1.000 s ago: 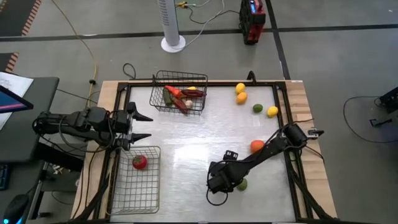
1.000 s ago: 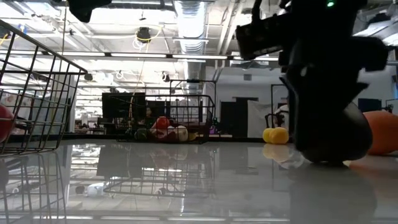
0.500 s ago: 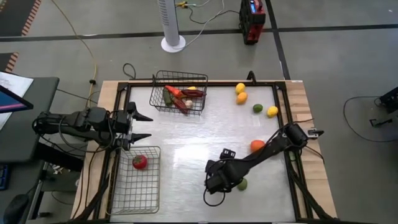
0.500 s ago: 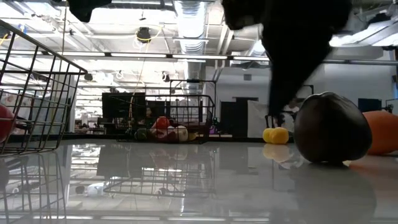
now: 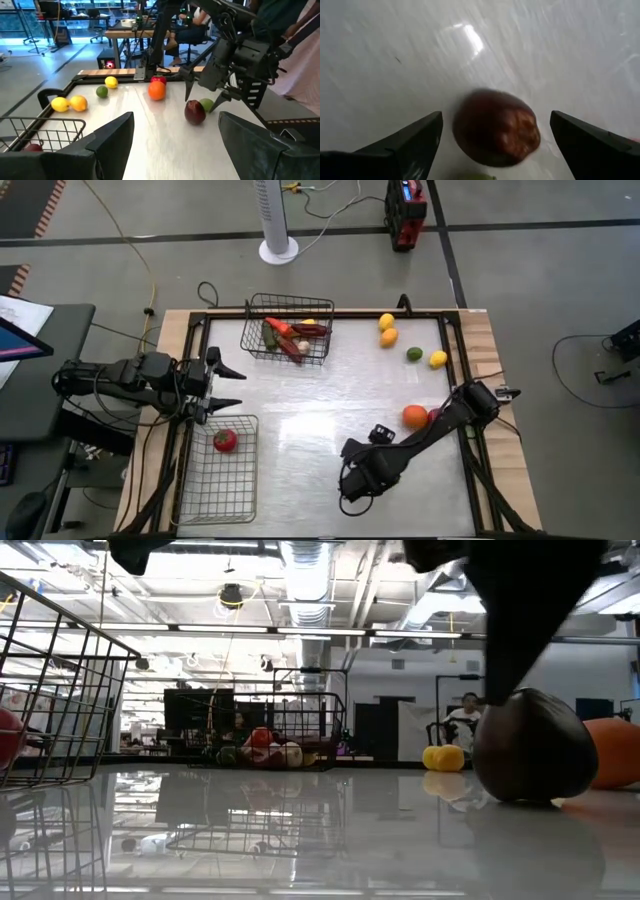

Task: Sort produce into baskets
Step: Put the red apple into the silver wire basket

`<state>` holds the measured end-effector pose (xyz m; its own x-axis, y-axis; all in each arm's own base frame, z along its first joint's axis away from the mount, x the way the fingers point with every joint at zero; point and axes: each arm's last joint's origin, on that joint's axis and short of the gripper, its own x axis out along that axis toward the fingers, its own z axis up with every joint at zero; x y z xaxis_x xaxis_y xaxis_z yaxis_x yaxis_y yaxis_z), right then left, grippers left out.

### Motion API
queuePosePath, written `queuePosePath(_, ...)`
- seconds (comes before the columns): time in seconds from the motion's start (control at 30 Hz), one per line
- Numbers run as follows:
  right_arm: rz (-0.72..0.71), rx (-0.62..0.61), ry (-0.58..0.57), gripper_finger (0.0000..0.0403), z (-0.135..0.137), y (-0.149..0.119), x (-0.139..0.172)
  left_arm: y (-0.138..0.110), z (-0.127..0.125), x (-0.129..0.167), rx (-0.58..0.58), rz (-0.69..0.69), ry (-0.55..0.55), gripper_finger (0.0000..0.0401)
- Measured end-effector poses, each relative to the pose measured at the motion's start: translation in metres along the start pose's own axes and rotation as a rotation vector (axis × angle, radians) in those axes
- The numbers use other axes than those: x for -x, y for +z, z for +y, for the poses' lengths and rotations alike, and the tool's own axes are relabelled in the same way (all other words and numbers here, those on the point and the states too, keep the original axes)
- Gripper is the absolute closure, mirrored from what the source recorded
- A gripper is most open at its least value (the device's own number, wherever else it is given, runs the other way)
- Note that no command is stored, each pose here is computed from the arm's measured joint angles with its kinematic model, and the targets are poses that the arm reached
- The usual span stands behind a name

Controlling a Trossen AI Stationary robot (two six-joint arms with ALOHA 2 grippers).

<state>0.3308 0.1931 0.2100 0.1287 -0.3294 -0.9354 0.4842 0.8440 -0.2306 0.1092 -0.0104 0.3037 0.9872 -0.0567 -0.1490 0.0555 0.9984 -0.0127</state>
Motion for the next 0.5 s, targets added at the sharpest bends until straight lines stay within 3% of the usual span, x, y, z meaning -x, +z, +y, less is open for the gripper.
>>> queuePosePath(0.17, -0.045, -0.059, 0.007, 0.0004, -0.005, -0.014, 0.006, 0.0, 0.0, 0.0, -0.001, 0.0, 0.001, 0.0122)
queuePosePath(0.33, -0.151, -0.173, 0.125, 0.0003, -0.019, -0.027, 0.013, 0.001, 0.0, 0.0, -0.001, -0.006, 0.002, 0.0122)
queuePosePath(0.5, -0.208, -0.264, 0.263, 0.0003, -0.03, -0.04, -0.003, 0.001, 0.0, 0.0, 0.0, -0.013, 0.002, 0.0122)
